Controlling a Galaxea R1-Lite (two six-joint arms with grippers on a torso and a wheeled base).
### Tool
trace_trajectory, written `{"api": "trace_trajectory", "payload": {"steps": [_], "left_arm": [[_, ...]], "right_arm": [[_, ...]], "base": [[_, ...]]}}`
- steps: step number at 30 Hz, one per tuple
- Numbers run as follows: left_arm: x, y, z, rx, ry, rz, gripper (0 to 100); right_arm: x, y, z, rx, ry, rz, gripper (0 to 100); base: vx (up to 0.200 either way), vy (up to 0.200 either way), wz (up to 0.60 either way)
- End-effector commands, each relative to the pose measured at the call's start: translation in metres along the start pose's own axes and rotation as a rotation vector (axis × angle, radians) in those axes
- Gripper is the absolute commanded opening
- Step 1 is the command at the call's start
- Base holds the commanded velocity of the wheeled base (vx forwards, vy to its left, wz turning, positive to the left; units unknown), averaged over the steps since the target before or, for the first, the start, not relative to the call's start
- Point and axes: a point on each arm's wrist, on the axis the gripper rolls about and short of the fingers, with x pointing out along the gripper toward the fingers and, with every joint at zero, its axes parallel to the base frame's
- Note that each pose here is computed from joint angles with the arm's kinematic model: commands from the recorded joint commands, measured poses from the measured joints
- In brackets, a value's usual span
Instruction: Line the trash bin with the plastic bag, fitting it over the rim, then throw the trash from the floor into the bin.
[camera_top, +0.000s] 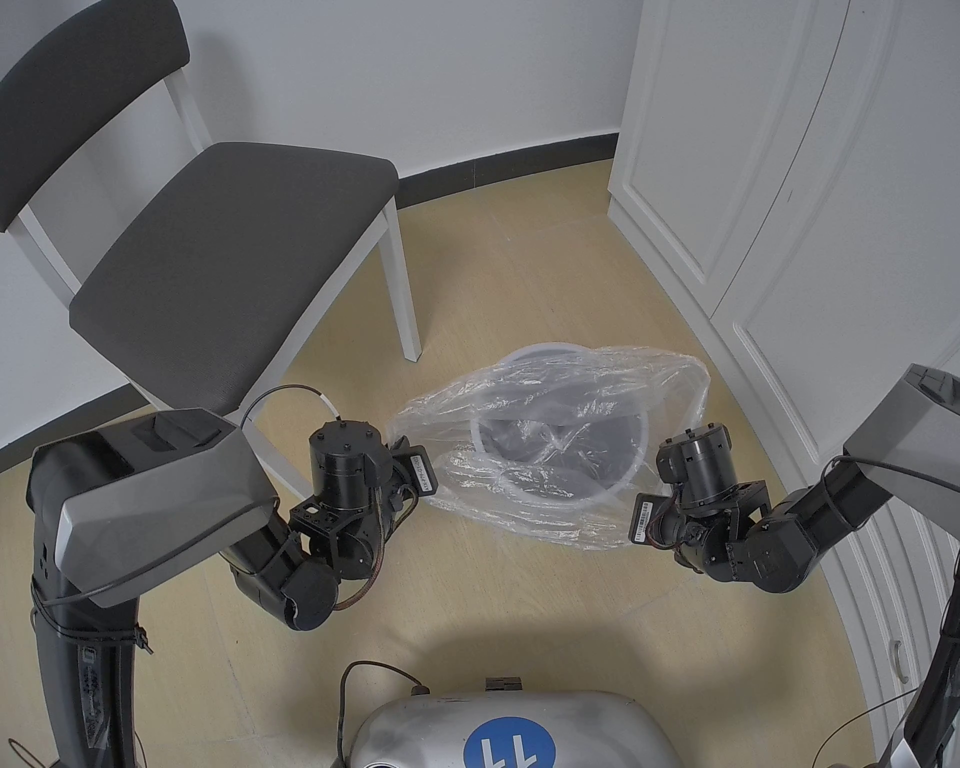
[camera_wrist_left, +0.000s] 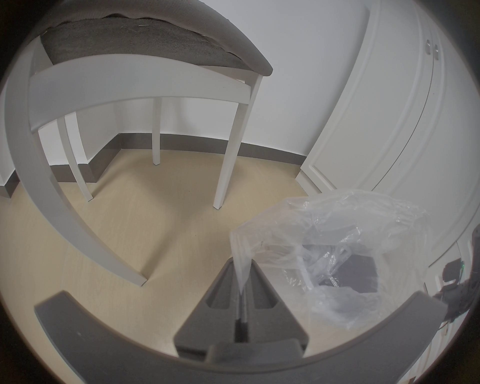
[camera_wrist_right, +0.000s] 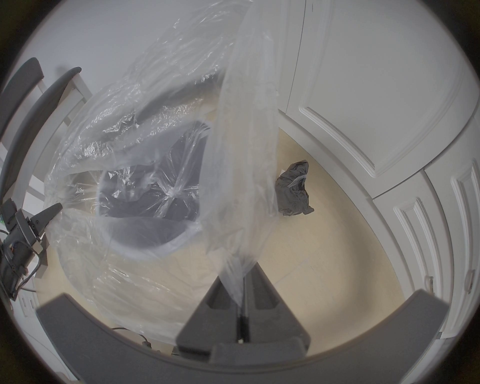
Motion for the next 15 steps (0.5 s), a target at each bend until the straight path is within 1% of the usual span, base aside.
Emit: {"api": "trace_trajectory", "payload": {"steps": [1, 3, 6, 7, 8, 9, 11, 13, 14, 15], "left_arm": [[-0.005, -0.006, -0.004, 0.004, 0.014, -0.017, 0], [-0.006, -0.008, -0.005, 0.005, 0.015, -0.021, 0], [-0.007, -0.009, -0.006, 0.006, 0.017, -0.022, 0], [-0.007, -0.009, -0.006, 0.006, 0.016, -0.021, 0], [-0.007, -0.009, -0.006, 0.006, 0.016, -0.021, 0], [-0.007, -0.008, -0.006, 0.007, 0.017, -0.02, 0], [-0.006, -0.008, -0.007, 0.008, 0.02, -0.018, 0], [-0.005, -0.007, -0.009, 0.009, 0.023, -0.015, 0], [-0.005, -0.007, -0.009, 0.009, 0.023, -0.015, 0], [-0.003, -0.005, -0.012, 0.01, 0.026, -0.009, 0]], "right_arm": [[-0.001, 0.0, -0.003, -0.008, 0.008, 0.001, 100], [-0.002, 0.0, -0.006, -0.023, 0.014, 0.003, 100], [-0.007, 0.0, -0.002, -0.017, -0.013, 0.031, 100], [-0.011, -0.004, -0.002, -0.023, -0.015, 0.033, 100], [-0.017, -0.012, -0.004, -0.062, -0.002, 0.038, 100], [-0.023, -0.018, -0.005, -0.102, 0.01, 0.058, 100], [-0.034, -0.031, -0.003, -0.16, 0.024, 0.132, 100], [-0.044, -0.04, 0.0, -0.176, -0.001, 0.214, 100], [-0.044, -0.04, 0.0, -0.176, -0.001, 0.214, 100], [-0.05, -0.048, 0.005, -0.173, -0.046, 0.252, 100]], "base": [[0.0, 0.0, 0.0], [0.0, 0.0, 0.0], [0.0, 0.0, 0.0], [0.0, 0.0, 0.0], [0.0, 0.0, 0.0], [0.0, 0.0, 0.0], [0.0, 0.0, 0.0], [0.0, 0.0, 0.0], [0.0, 0.0, 0.0], [0.0, 0.0, 0.0]]}}
